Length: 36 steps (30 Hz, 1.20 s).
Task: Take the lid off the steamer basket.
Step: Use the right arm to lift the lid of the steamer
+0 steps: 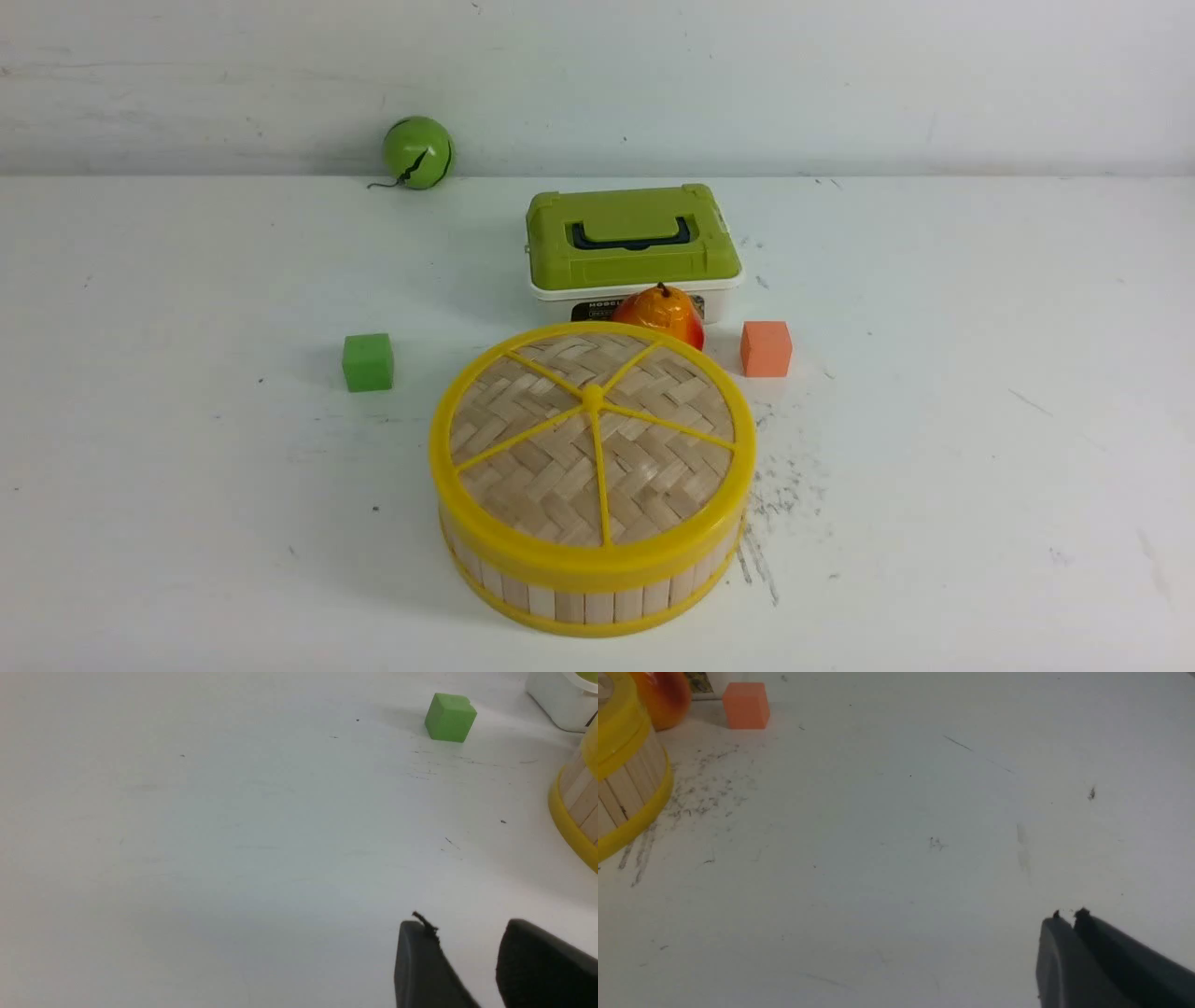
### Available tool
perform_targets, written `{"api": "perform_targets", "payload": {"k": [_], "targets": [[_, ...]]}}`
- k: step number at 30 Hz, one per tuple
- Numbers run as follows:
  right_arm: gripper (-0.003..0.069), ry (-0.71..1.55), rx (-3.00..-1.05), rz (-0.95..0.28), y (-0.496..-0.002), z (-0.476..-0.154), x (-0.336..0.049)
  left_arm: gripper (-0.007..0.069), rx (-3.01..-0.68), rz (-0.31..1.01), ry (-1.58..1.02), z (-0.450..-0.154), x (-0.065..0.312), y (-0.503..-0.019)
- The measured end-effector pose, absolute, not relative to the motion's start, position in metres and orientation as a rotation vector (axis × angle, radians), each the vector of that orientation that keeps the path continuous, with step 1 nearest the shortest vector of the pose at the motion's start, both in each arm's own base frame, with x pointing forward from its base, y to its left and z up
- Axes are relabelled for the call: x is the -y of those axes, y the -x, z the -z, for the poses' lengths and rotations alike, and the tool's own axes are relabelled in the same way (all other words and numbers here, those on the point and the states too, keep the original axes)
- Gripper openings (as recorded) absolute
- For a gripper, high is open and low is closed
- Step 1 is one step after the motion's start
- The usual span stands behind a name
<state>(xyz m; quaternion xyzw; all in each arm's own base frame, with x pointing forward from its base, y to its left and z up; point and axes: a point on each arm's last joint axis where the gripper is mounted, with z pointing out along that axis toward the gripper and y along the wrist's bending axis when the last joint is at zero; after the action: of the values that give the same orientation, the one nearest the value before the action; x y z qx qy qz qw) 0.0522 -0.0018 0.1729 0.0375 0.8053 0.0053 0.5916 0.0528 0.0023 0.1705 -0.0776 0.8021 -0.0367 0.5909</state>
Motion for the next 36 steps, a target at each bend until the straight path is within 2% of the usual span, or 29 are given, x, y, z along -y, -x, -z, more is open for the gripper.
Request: {"api": "perform_targets", "payload": {"k": [36], "targets": [[0.0091, -0.086, -1.873, -0.011, -0.0522, -0.1729, 0.0018, 0.0239, -1.867, 0.085, 0.181, -0.1705, -0.0023, -0.0528]]}}
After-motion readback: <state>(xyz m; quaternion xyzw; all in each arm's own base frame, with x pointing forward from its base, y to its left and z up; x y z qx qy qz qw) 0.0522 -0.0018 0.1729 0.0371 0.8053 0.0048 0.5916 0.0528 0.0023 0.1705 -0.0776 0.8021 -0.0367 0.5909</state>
